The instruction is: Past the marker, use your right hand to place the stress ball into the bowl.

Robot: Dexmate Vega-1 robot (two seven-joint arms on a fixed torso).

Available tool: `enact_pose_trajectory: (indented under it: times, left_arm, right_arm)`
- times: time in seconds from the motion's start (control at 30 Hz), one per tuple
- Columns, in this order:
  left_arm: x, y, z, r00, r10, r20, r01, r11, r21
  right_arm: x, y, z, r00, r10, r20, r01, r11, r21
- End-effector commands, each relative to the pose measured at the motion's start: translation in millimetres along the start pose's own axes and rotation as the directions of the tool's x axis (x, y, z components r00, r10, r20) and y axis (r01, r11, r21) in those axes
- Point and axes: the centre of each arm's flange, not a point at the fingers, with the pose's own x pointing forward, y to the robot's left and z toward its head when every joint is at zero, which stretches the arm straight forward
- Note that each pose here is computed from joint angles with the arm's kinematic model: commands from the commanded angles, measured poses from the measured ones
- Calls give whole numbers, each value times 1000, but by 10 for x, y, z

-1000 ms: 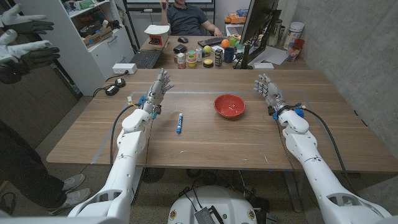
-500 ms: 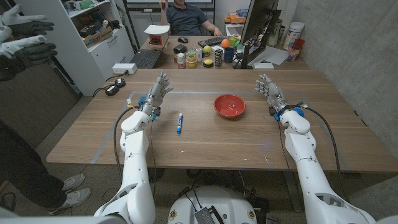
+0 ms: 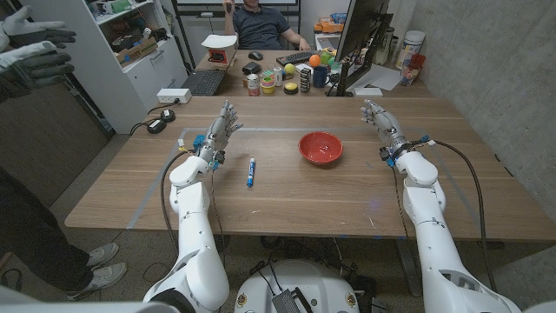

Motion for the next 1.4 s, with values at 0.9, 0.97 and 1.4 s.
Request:
enact_pose_trajectory:
  times: [0.9,0.97,1.4]
  left_arm:
    - [54,-10,-40,1000,-15,-11,15,1000,0]
    - [58,-11,-45,1000,-15,-12,15,1000,-1]
    - [112,-68,-44,999,-49,-8,49,999,-1]
  right_arm:
    - [-342,-457,511,993,-113,27,92,620,-780]
    - [-371,-496,518,992,-123,26,94,592,-800]
    - [-587,-835,577,986,-165,8,79,432,-898]
